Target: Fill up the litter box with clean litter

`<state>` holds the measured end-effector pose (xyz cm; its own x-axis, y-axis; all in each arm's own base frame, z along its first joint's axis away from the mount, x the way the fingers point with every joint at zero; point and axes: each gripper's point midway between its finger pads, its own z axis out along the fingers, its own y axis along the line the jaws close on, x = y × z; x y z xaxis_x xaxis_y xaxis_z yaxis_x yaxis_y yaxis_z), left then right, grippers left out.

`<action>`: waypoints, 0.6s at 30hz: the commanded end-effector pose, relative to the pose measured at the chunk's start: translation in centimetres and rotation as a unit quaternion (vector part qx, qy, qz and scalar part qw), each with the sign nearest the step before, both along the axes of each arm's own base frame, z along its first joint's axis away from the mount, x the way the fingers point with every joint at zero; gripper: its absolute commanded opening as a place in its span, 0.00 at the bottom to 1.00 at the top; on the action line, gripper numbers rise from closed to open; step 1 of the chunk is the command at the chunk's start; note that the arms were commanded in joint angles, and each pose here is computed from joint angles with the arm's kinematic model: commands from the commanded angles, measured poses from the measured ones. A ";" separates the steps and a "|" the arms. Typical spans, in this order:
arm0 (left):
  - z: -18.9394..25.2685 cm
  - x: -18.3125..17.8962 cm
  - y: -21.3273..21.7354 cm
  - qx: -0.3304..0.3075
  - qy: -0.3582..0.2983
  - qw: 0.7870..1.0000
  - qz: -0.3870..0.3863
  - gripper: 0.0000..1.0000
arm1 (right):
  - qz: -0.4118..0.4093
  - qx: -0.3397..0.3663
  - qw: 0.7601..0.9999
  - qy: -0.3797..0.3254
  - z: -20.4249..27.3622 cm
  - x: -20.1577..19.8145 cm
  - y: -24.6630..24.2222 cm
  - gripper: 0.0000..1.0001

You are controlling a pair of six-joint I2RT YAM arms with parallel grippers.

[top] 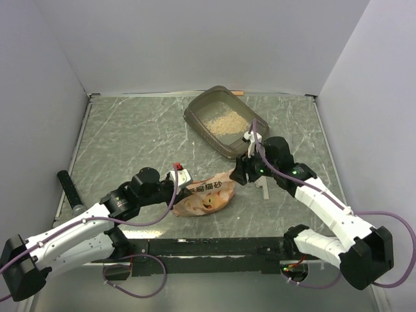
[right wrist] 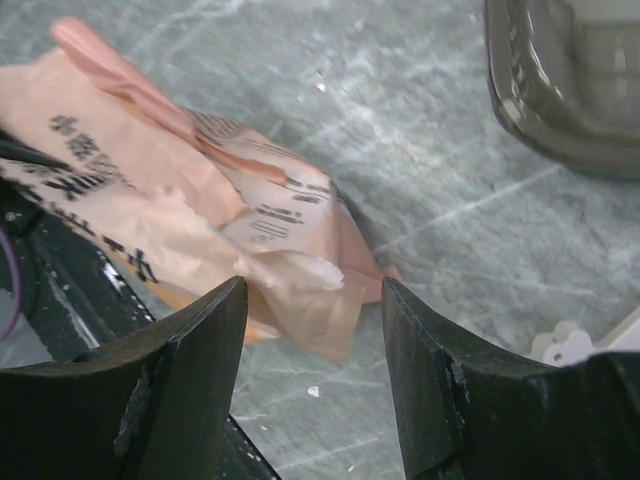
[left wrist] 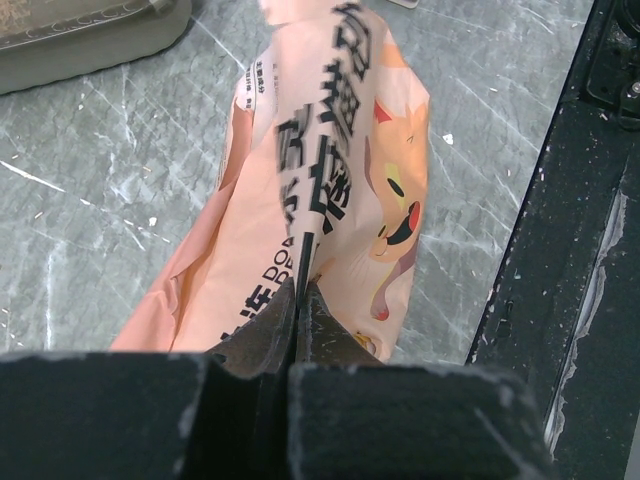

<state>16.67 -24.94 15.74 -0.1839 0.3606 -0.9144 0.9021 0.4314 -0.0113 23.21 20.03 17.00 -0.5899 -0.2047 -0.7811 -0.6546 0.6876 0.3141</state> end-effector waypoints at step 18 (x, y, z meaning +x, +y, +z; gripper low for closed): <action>1.6 0.7 -0.1 -0.019 -0.013 1.000 0.021 0.01 | 0.020 -0.064 0.993 -0.100 5.9 -1.5 -0.1 0.61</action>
<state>16.68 -24.91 15.67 -0.1851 0.3632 -0.9131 0.9003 0.4352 -0.0094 23.76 17.74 18.67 -0.5874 -0.2080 -0.7821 -0.5630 0.7993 0.2103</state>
